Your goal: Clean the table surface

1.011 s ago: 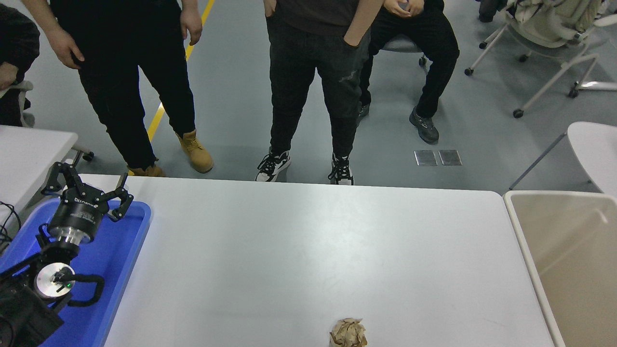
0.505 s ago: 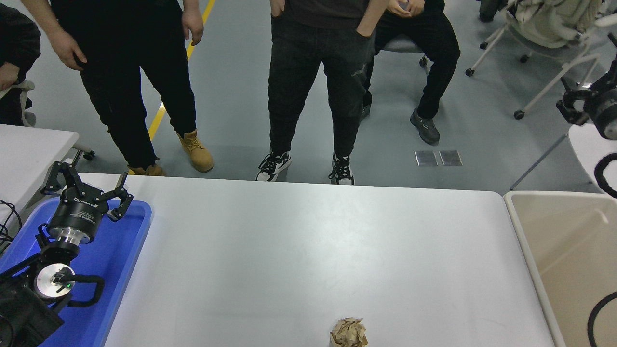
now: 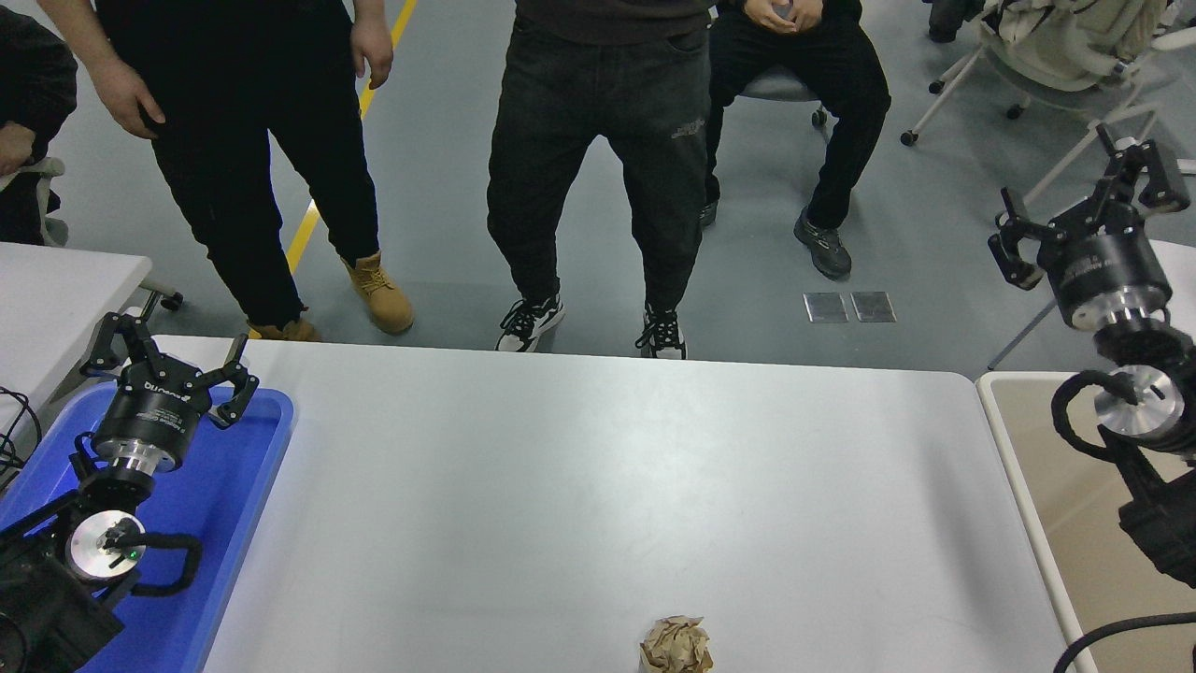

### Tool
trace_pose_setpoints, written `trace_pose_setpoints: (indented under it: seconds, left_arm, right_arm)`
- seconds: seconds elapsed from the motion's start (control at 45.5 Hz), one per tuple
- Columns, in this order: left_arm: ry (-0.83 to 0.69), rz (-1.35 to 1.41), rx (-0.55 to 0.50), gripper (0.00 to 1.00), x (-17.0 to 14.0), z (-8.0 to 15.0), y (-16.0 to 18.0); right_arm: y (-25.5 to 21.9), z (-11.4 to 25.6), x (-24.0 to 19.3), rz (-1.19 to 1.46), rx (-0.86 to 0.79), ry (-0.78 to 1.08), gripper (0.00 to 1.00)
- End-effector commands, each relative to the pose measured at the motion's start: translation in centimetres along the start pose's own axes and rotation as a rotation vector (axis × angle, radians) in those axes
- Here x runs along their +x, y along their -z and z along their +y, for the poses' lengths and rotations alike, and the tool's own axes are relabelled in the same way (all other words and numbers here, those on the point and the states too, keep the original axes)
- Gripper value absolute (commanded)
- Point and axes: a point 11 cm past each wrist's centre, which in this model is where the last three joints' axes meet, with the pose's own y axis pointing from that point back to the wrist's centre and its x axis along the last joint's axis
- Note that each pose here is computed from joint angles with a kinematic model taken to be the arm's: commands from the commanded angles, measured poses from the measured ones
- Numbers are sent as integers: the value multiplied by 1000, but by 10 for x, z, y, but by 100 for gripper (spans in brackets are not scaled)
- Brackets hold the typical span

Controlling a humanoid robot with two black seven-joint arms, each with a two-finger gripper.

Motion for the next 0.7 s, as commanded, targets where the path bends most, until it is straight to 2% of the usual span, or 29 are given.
trace_pose_setpoints:
  seconds: [0.0,0.681]
  left_arm:
    - [0,0,0,100,0,0,0]
    - [0,0,0,100,0,0,0]
  right_arm:
    - [-28,22,13,-22,-33,-35,98]
    - [-44,41,31,2,-86,-62,99]
